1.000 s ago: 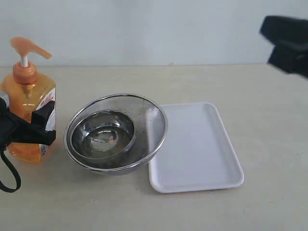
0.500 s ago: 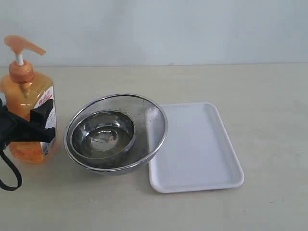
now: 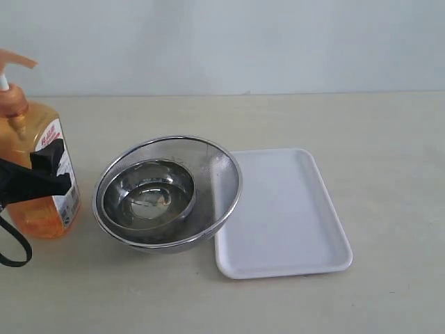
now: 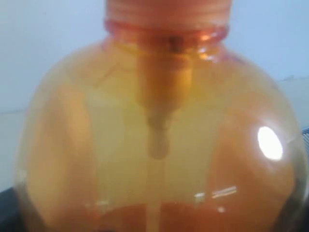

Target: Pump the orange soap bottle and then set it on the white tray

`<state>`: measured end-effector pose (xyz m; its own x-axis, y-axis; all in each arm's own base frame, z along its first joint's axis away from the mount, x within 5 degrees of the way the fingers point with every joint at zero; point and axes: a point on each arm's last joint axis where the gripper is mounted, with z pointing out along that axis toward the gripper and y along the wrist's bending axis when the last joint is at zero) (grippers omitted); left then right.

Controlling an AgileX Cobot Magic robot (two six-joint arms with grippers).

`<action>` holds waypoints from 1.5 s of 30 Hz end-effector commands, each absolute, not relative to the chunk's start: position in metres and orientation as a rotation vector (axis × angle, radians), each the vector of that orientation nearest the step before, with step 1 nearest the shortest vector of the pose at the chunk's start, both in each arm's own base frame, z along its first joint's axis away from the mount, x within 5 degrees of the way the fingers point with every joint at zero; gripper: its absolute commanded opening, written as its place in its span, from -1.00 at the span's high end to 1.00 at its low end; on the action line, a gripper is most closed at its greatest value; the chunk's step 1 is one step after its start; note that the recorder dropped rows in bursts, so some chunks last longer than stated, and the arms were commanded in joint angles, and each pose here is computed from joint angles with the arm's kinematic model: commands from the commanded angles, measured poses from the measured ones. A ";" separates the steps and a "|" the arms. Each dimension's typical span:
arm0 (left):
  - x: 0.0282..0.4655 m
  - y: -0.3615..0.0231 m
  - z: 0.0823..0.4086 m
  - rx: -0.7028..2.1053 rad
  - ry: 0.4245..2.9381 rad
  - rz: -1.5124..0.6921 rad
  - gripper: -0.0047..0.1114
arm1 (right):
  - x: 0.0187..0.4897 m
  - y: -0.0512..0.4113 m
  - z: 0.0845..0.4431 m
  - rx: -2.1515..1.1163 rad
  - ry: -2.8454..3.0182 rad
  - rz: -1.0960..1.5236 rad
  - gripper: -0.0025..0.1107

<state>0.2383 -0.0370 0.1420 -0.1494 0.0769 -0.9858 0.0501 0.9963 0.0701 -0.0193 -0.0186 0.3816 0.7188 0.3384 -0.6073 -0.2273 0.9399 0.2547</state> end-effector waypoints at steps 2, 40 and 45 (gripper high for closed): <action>0.238 -0.038 0.140 0.047 1.748 -0.018 0.84 | -0.022 -0.020 0.383 0.177 0.674 0.305 0.96; 0.238 -0.038 0.139 -0.011 1.761 -0.069 0.84 | -0.013 -0.010 0.374 0.072 0.833 0.270 0.96; 0.238 -0.038 0.139 -0.011 1.761 -0.069 0.84 | 0.006 0.007 0.338 -0.237 1.249 0.097 0.96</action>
<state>0.2382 -0.0362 0.1407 -0.1680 -0.0472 -0.9847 0.0213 0.9984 -0.0515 -0.0027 -0.0002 0.3604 0.5067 0.1174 -0.8541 -0.1948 0.9807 0.0192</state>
